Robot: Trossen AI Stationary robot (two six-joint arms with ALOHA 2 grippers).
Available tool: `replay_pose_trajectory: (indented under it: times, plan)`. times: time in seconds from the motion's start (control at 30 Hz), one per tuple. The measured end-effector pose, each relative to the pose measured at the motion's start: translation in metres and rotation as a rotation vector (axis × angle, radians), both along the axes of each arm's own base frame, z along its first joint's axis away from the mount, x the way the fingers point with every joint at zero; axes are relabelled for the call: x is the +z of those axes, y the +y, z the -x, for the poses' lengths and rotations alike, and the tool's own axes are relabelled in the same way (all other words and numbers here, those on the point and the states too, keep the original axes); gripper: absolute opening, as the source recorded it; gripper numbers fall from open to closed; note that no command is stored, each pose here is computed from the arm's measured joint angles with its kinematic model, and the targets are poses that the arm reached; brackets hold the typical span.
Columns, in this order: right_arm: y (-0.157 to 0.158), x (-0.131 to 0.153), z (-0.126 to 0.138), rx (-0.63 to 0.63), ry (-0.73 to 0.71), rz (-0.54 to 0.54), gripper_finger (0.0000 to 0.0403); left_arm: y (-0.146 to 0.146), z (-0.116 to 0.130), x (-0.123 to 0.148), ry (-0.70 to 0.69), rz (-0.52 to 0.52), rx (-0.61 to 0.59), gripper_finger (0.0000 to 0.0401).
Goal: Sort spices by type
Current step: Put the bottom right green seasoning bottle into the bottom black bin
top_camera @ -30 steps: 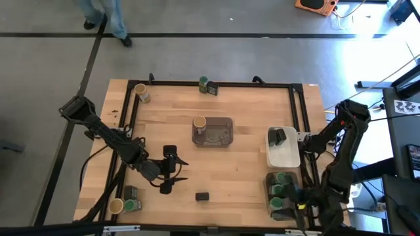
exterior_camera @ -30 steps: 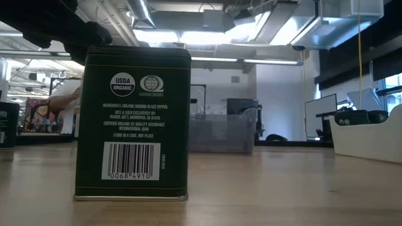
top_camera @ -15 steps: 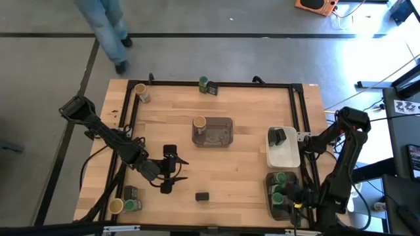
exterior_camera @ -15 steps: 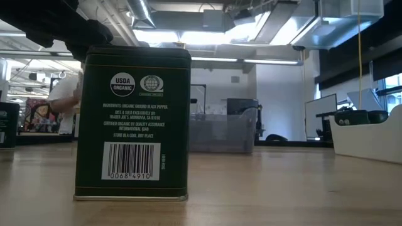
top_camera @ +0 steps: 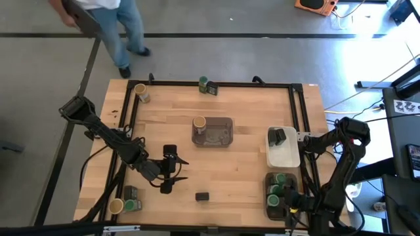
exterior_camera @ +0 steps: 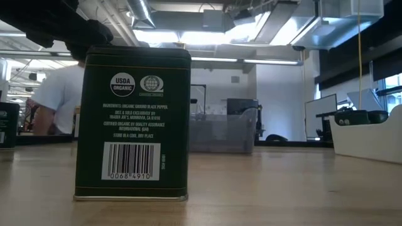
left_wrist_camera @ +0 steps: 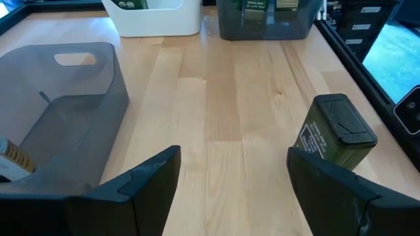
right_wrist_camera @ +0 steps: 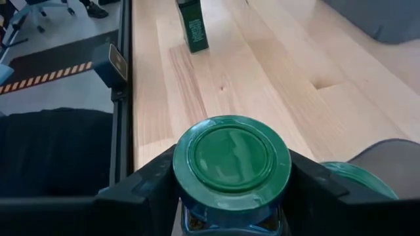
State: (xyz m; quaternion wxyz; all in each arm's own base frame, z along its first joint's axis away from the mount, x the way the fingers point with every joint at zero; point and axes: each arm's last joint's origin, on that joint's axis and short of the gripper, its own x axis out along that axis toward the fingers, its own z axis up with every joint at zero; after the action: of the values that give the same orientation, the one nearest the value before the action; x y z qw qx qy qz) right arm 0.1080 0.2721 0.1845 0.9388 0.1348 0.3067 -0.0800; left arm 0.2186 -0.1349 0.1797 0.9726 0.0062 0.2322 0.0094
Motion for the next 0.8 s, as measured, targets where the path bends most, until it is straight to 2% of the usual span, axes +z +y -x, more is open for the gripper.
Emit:
replay_pose_trajectory:
  times: [0.37, 0.5, 0.6, 0.8]
  plan:
    - [-0.004, 0.013, 0.004, 0.019, -0.042, 0.005, 0.0208, 0.000, 0.000, 0.000, 0.002, -0.001, 0.001, 0.0276]
    - [0.000, 0.023, 0.005, 0.038, 0.055, -0.039, 0.0208, 0.000, 0.000, 0.000, 0.003, -0.001, 0.001, 0.0276]
    - [0.002, 0.031, 0.005, 0.041, 0.068, -0.047, 0.0208, 0.000, 0.000, 0.000, 0.002, -0.001, 0.000, 0.0276]
    - [0.004, 0.019, 0.004, 0.046, 0.094, -0.051, 0.0211, 0.000, 0.000, 0.000, 0.003, 0.000, 0.001, 0.0276]
